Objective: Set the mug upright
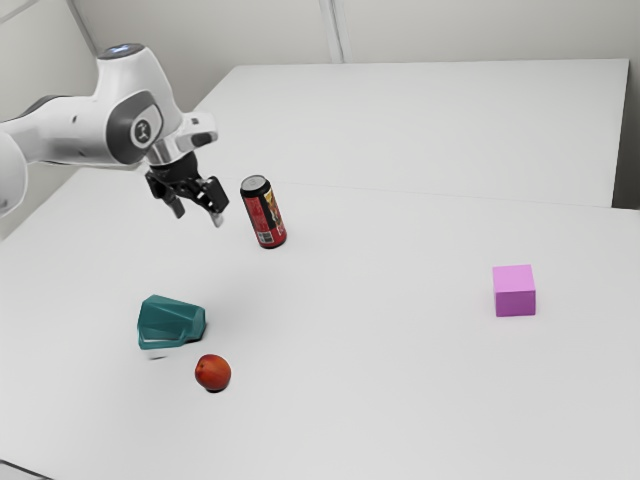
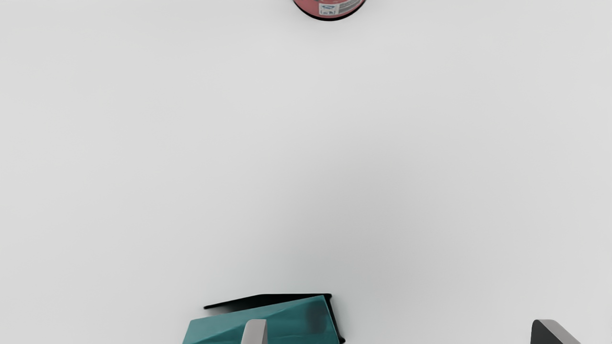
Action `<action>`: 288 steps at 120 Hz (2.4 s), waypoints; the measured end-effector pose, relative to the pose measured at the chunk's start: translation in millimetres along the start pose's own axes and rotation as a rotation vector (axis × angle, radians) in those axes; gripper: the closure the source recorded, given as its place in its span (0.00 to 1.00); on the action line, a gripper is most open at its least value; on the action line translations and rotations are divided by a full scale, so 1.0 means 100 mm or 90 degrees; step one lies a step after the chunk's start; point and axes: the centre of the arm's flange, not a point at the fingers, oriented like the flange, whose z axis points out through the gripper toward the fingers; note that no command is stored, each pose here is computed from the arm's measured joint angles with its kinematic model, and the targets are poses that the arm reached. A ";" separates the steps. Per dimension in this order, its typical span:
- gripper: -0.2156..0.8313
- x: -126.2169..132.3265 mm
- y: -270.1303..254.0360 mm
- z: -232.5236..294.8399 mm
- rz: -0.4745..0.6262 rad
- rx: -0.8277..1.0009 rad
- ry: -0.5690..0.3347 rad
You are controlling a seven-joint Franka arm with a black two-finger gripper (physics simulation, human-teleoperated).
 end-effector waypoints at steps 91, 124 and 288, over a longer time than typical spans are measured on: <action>0.21 -0.70 -0.71 0.24 -0.277 -0.125 -0.025; 0.21 -0.89 -0.93 0.44 -0.358 -0.145 -0.050; 0.21 -1.31 -1.72 1.35 -0.413 -0.380 -0.139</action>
